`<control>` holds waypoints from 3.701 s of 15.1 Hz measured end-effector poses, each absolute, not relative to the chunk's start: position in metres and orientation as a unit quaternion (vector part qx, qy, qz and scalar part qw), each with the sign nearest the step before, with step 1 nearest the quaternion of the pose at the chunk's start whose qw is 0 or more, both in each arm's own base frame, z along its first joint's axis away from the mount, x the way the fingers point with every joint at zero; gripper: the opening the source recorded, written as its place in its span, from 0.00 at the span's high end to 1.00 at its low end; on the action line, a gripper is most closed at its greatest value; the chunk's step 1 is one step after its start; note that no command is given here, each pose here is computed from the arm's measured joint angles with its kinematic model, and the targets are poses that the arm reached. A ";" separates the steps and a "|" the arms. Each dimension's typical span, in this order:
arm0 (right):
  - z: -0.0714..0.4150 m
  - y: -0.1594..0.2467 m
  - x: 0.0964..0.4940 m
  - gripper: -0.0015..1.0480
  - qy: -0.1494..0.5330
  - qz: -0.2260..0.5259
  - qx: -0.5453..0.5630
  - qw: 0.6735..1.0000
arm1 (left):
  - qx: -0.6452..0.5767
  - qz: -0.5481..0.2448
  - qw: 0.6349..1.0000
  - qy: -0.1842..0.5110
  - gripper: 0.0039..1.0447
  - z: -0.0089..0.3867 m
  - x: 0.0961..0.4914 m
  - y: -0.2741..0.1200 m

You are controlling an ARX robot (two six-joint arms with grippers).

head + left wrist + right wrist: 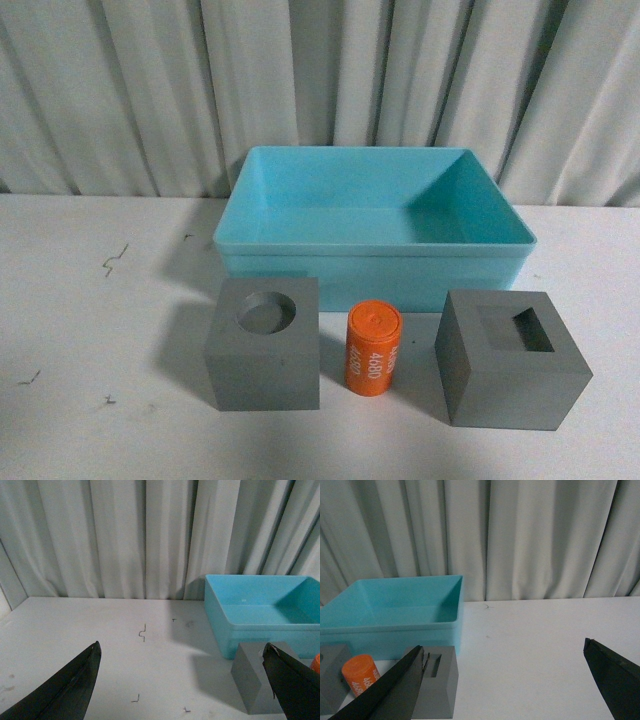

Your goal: Place gray and orange parts in blue box

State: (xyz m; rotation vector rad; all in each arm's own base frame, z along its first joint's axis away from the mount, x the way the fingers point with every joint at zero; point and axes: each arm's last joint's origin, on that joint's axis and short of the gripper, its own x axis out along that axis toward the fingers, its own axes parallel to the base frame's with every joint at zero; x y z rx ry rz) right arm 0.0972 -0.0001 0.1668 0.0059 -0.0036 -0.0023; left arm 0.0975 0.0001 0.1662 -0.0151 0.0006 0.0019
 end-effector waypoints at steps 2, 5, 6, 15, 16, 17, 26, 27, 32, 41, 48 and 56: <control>0.167 0.000 0.097 0.06 -0.002 -0.001 0.003 1.000 | -0.008 0.001 1.000 0.000 0.06 0.166 0.098 0.000; 0.167 0.000 0.097 0.06 -0.002 -0.001 0.003 1.000 | -0.008 0.001 1.000 0.000 0.06 0.166 0.098 0.000; 0.167 0.000 0.097 0.06 -0.002 -0.001 0.003 1.000 | -0.008 0.001 1.000 0.000 0.06 0.166 0.098 0.000; 0.167 0.000 0.097 0.06 -0.002 -0.001 0.003 1.000 | -0.008 0.001 1.000 0.000 0.06 0.166 0.098 0.000; 0.167 0.000 0.097 0.06 -0.002 -0.001 0.003 1.000 | -0.008 0.001 1.000 0.000 0.06 0.166 0.098 0.000; 0.167 0.000 0.097 0.06 -0.002 -0.001 0.003 1.000 | -0.008 0.001 1.000 0.000 0.06 0.166 0.098 0.000; 0.229 -0.018 0.180 0.06 0.204 0.005 0.047 0.978 | -0.008 0.001 1.000 0.000 0.06 0.166 0.098 0.000; 0.232 -0.012 0.201 0.06 0.206 0.039 0.024 0.978 | -0.008 0.000 1.000 0.000 0.06 0.166 0.098 0.000; 0.158 0.018 0.264 0.06 0.295 0.102 0.026 0.950 | -0.008 0.000 1.000 0.000 0.06 0.166 0.098 0.000; 0.093 0.048 0.302 0.10 0.377 0.070 0.064 0.922 | -0.008 0.000 1.000 0.000 0.06 0.166 0.098 0.000; 0.093 0.052 0.302 0.79 0.384 0.045 0.089 0.918 | -0.008 0.001 1.000 0.000 0.06 0.166 0.098 0.000; 0.291 0.034 0.300 0.82 0.095 0.103 0.039 0.989 | -0.008 0.001 1.000 0.000 0.06 0.166 0.098 0.000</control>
